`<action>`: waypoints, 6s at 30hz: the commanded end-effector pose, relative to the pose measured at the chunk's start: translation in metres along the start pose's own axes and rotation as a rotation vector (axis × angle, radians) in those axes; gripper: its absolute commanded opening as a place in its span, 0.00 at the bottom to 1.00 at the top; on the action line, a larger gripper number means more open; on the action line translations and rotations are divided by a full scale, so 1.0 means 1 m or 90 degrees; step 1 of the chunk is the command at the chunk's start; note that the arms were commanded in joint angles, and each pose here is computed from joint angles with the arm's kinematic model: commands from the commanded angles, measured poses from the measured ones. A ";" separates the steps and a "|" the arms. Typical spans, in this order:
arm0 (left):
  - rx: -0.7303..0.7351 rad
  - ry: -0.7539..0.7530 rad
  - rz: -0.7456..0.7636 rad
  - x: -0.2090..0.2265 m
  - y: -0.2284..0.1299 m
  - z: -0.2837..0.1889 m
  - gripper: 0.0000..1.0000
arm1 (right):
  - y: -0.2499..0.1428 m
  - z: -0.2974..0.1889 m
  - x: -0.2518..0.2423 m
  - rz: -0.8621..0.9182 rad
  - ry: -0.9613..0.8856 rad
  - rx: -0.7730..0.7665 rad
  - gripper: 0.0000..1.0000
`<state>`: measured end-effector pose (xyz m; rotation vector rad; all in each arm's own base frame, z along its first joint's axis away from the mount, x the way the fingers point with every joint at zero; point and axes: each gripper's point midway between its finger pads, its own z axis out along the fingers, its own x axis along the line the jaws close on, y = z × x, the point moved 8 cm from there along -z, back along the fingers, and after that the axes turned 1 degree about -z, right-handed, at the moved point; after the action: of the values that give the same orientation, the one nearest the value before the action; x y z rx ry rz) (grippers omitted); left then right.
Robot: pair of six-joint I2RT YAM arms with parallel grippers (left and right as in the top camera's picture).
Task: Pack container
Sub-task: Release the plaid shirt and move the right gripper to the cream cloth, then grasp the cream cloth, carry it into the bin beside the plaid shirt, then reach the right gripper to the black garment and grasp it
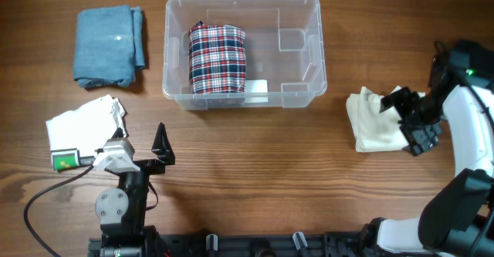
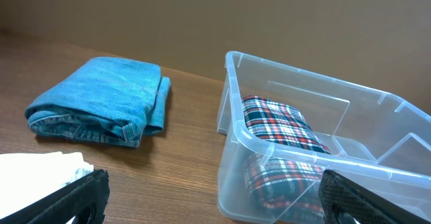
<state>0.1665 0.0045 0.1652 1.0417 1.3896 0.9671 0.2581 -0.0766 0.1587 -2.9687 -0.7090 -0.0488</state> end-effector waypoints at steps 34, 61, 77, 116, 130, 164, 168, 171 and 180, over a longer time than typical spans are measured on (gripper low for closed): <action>0.003 0.002 0.005 0.002 -0.002 0.000 1.00 | 0.059 0.047 0.025 -0.113 0.191 -0.316 0.91; 0.003 0.002 0.005 0.002 -0.002 0.000 1.00 | 0.066 0.044 0.057 -0.251 0.326 -0.256 0.05; 0.003 0.002 0.005 0.002 -0.002 0.000 1.00 | -0.020 -0.206 0.097 -0.655 0.683 -0.575 0.04; 0.003 0.002 0.005 0.002 -0.002 0.000 1.00 | -0.113 -0.031 0.264 -0.794 0.659 -0.339 0.99; 0.003 0.002 0.005 0.002 -0.002 0.000 1.00 | -0.072 -0.183 0.208 -0.629 0.432 -0.489 1.00; 0.003 0.002 0.005 0.002 -0.002 0.000 1.00 | 0.244 -0.047 -0.064 -0.117 0.305 -0.283 1.00; 0.003 0.002 0.005 0.002 -0.002 0.000 1.00 | 0.254 -0.028 -0.063 -0.164 0.306 -0.282 0.99; 0.003 0.002 0.005 0.002 -0.002 0.000 1.00 | 0.259 -0.020 -0.063 -0.192 0.302 -0.293 0.99; 0.003 0.002 0.005 0.002 -0.002 0.000 1.00 | 0.273 -0.008 -0.080 -0.196 0.249 -0.318 0.98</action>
<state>0.1665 0.0045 0.1652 1.0414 1.3897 0.9668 0.3177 -0.3455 0.1605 -3.0762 -1.2291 -0.9923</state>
